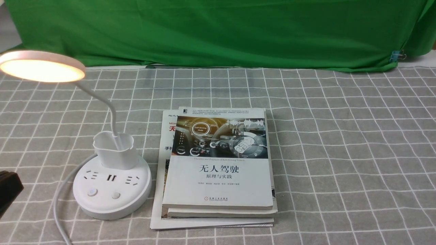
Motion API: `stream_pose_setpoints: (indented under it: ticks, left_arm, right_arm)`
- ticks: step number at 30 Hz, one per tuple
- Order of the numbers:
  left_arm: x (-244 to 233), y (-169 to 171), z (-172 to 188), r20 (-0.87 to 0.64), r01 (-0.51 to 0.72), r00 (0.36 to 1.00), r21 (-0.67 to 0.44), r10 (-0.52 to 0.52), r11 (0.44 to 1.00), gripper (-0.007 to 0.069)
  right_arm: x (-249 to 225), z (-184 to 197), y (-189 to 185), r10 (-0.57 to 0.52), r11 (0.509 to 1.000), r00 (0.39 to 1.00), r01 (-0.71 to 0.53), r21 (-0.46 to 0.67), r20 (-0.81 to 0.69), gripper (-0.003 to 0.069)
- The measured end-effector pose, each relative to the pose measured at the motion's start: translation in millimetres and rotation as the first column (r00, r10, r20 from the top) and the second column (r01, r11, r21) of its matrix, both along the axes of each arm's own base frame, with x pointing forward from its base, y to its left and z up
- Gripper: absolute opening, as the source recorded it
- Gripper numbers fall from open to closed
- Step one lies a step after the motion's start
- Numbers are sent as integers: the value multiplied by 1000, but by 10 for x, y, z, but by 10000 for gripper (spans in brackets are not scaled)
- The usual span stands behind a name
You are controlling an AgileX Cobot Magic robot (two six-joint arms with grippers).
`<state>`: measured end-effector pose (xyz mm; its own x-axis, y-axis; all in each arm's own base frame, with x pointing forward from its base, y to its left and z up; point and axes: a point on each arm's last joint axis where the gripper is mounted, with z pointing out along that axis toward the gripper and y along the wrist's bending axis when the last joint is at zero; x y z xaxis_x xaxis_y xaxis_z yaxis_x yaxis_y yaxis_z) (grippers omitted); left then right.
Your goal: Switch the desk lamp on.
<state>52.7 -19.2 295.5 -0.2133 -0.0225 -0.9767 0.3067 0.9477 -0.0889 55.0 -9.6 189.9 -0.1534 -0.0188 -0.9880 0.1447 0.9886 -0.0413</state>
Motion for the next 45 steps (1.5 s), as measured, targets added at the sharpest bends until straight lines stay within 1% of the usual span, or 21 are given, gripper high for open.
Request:
stream_pose_setpoints:
  ticks: [4,9,14,18,21,25,31,45]
  left_arm:
    - [23,-8,-61,2,-1,1000,-6,1,1000,19]
    - [33,10,-239,-24,-23,999,28,24,999,19]
    - [-90,89,-543,20,-112,994,23,112,993,19]
    - [-30,113,-748,91,-175,980,3,174,984,19]
    - [-6,114,-846,96,-181,979,8,179,984,19]
    - [20,112,-1062,45,-180,983,34,178,983,19]
    - [24,119,-1058,71,-183,981,68,178,981,19]
    - [24,120,-1057,72,-184,981,70,179,981,19]
  right_arm:
    - [0,0,0,0,1000,1000,0,0,0,245]
    - [0,0,0,0,1000,1000,0,0,0,245]
    - [0,0,0,0,1000,1000,0,0,0,245]
    - [0,-2,0,0,1000,1000,0,0,-2,245]
    - [0,0,0,0,1000,1000,0,0,0,245]
    - [0,0,0,0,1000,1000,0,0,0,245]
    - [0,0,0,0,1000,1000,0,0,0,245]
    - [0,0,0,0,1000,1000,0,0,0,245]
